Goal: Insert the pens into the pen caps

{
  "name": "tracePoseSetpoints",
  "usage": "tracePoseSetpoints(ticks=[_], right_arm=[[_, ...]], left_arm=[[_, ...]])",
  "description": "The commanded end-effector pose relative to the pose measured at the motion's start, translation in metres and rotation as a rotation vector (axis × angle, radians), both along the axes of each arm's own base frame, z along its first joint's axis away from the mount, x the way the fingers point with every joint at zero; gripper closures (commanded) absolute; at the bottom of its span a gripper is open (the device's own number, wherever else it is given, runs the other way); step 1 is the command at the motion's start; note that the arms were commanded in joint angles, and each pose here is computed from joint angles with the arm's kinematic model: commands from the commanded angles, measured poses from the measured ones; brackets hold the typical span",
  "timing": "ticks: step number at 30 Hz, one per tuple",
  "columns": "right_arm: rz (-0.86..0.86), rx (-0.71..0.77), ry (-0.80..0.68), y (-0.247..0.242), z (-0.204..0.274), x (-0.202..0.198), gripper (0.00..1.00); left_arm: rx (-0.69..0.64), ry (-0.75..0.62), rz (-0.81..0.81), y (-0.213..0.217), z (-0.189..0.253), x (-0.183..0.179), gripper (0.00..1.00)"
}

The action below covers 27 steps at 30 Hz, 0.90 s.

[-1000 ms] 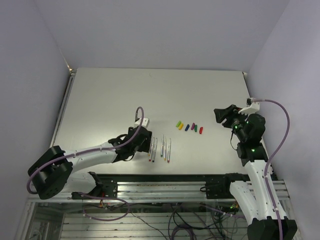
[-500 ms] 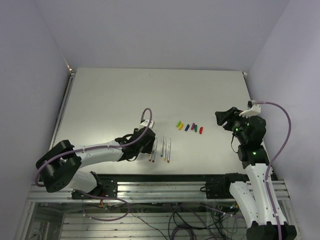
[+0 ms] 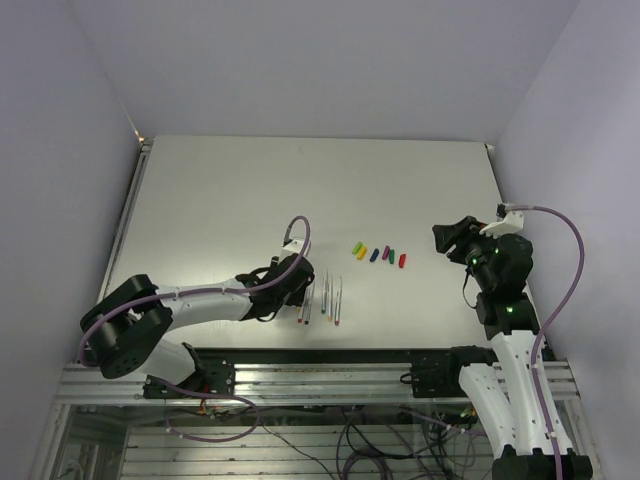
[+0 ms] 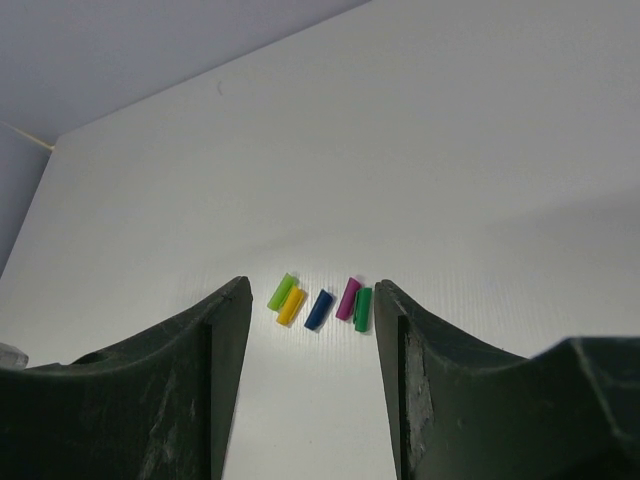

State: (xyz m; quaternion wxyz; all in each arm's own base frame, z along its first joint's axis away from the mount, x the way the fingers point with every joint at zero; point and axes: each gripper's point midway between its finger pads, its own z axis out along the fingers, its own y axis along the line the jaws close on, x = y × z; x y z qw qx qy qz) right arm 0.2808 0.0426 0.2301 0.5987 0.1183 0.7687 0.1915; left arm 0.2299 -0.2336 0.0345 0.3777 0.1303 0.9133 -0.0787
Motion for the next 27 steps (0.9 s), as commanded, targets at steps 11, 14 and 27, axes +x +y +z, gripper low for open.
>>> tracePoseSetpoints(ticks=[11, 14, 27], right_arm=[[-0.003, -0.013, 0.01, -0.001, -0.006, 0.0, 0.48], [0.001, -0.012, 0.012, 0.0, -0.007, 0.001, 0.47], [0.029, 0.012, 0.029, 0.006, -0.015, 0.003, 0.45]], left_arm=[[-0.023, -0.02, 0.008, -0.013, 0.004, 0.007, 0.47], [-0.022, -0.014, 0.002, -0.015, 0.003, 0.007, 0.48], [0.067, 0.043, 0.007, -0.006, -0.008, 0.002, 0.53]])
